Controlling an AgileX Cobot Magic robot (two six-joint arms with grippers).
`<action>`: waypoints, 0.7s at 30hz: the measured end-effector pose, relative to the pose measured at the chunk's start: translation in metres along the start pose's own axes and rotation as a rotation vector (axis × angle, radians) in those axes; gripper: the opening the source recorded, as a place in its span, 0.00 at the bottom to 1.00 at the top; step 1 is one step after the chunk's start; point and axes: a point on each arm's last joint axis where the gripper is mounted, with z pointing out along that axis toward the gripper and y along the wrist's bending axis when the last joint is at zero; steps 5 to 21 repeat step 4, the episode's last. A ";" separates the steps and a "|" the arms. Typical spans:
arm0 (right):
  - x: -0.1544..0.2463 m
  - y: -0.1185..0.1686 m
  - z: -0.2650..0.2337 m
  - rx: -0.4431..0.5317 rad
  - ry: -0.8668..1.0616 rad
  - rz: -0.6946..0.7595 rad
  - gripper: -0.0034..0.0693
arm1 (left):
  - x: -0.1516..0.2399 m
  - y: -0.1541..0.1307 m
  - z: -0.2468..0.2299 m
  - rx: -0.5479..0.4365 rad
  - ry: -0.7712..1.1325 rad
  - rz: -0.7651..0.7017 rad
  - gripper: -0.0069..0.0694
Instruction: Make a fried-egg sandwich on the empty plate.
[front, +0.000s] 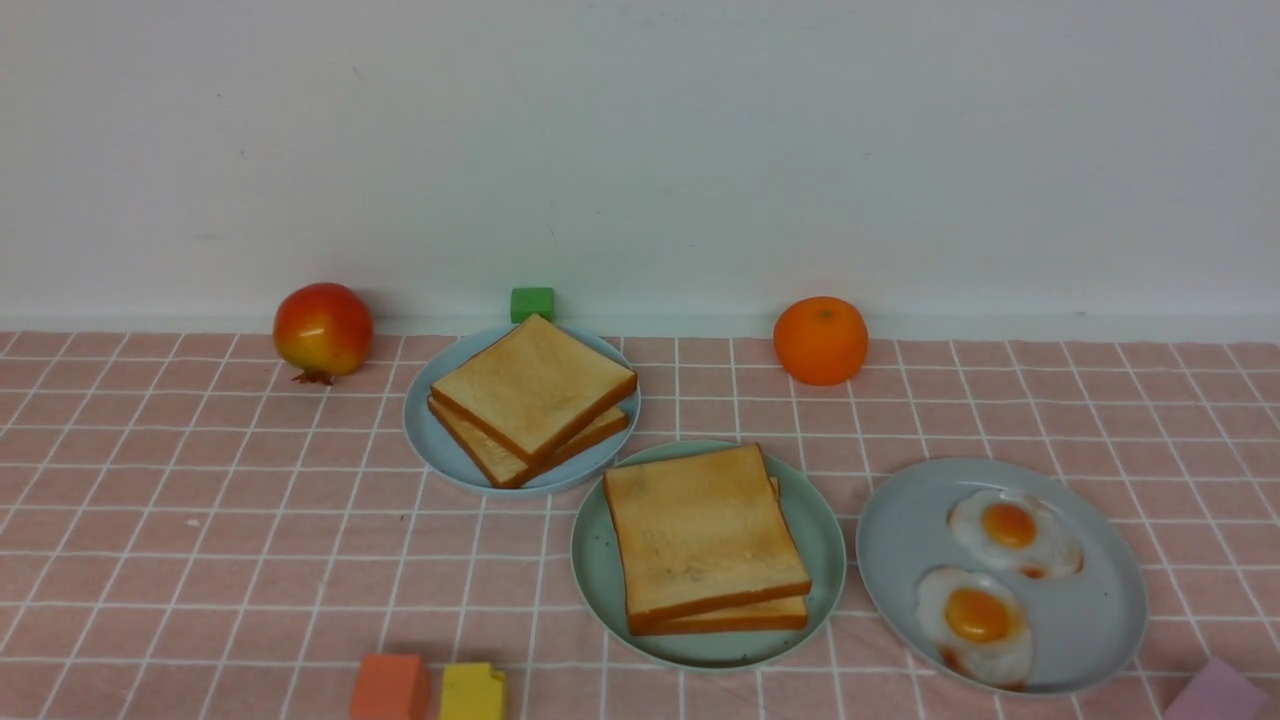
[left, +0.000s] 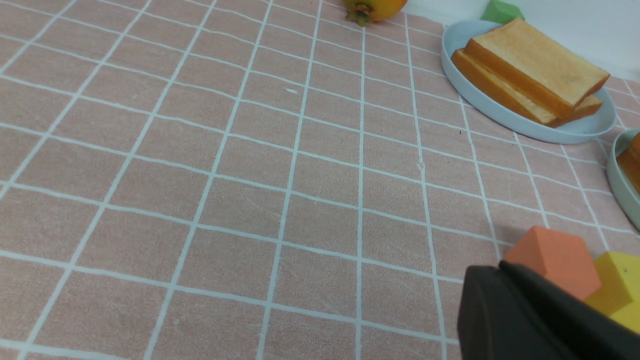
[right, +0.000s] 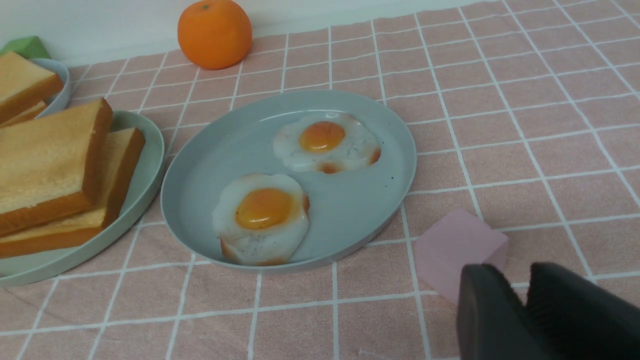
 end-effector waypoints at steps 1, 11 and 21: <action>0.000 0.000 0.000 0.000 0.000 0.000 0.27 | 0.000 0.000 0.000 0.000 0.000 0.000 0.16; 0.000 0.000 0.000 0.000 0.000 0.000 0.27 | 0.000 0.000 0.000 0.000 0.000 0.000 0.16; 0.000 0.000 0.000 0.000 0.000 0.000 0.27 | 0.000 0.000 0.000 0.000 0.000 0.000 0.16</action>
